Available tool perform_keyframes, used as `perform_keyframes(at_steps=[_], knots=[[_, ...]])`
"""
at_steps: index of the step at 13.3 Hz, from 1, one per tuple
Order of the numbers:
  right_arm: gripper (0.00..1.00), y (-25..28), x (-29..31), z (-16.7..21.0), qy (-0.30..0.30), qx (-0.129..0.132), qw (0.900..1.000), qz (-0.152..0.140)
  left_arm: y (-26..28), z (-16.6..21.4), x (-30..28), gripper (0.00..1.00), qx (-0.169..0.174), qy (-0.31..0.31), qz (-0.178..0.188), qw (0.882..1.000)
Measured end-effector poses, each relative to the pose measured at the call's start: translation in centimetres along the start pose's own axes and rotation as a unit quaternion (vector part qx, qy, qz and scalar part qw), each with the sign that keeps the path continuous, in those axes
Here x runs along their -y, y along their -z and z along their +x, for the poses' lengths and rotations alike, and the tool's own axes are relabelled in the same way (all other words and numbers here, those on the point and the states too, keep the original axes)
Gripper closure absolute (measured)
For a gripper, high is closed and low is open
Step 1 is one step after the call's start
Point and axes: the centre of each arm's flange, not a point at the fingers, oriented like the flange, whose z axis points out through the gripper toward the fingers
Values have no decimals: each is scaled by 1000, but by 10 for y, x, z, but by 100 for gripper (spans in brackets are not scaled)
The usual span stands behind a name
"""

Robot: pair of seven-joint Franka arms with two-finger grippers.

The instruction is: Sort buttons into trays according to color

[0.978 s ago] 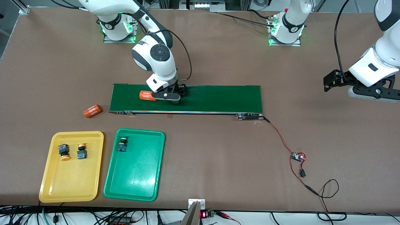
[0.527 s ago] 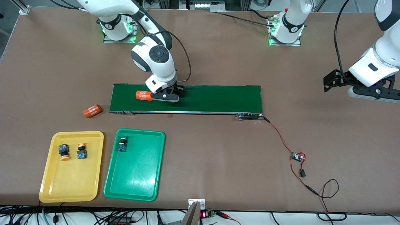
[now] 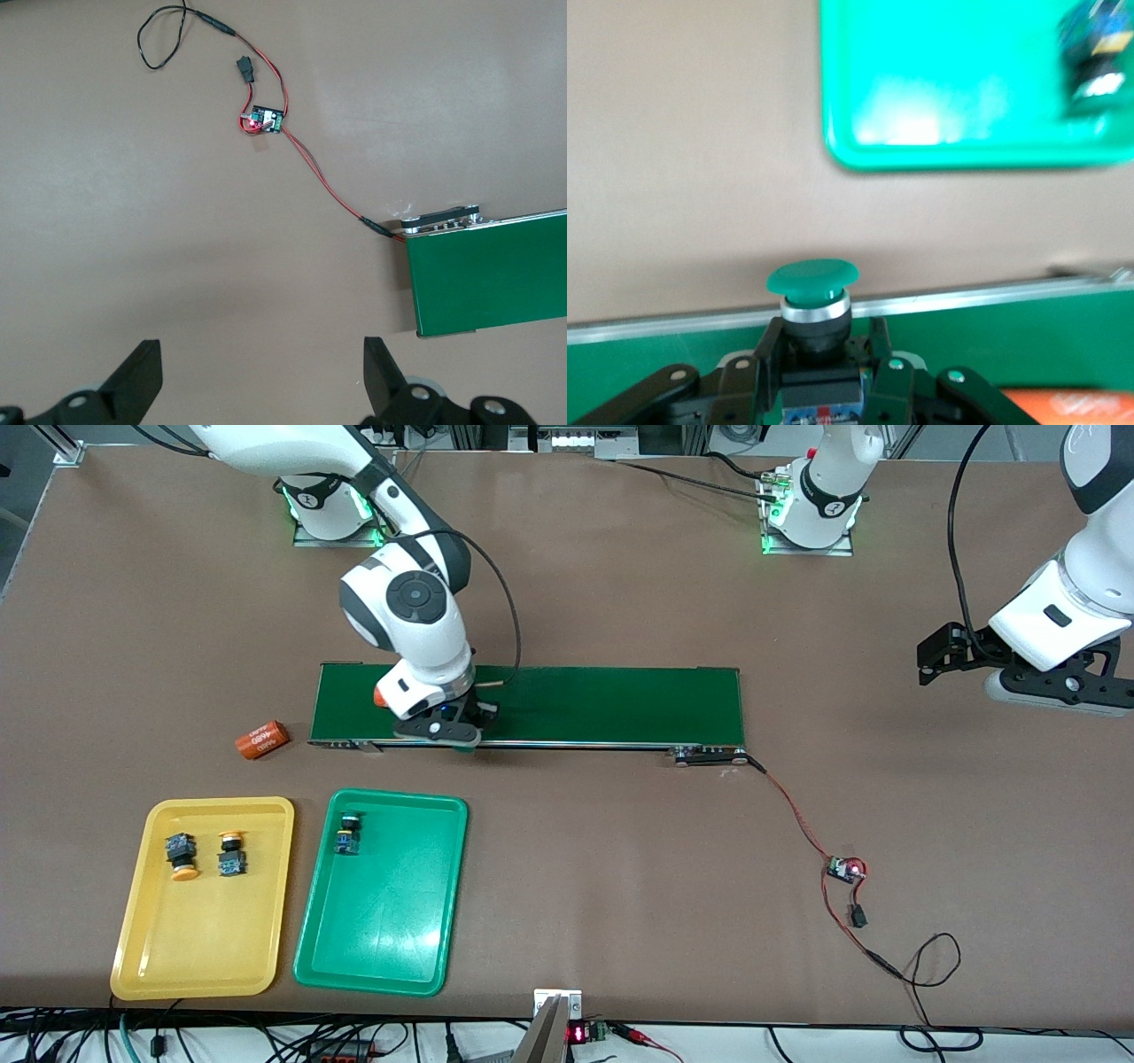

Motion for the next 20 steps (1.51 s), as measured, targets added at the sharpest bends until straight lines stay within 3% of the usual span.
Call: perform_keyframes(at_steps=[3, 6, 10, 15, 17, 20], knots=[[59, 11, -58, 65, 27, -23, 999, -18, 0, 0, 0, 0, 0, 0, 0, 1000], [59, -23, -127, 119, 51, -31, 998, -36, 0, 0, 0, 0, 0, 0, 0, 1000], [59, -86, -134, 136, 60, -53, 997, -8, 0, 0, -2, 0, 0, -2, 0, 1000], [59, -110, -125, 144, 60, -60, 996, 1, 0, 0, -3, 0, 0, -3, 0, 1000], [45, -118, -130, 146, 58, -66, 996, 4, 0, 0, -3, 0, 0, -2, 0, 1000], [15, -123, -134, 147, 55, -69, 996, 5, 0, 0, -2, 0, 1, -2, 0, 1000]])
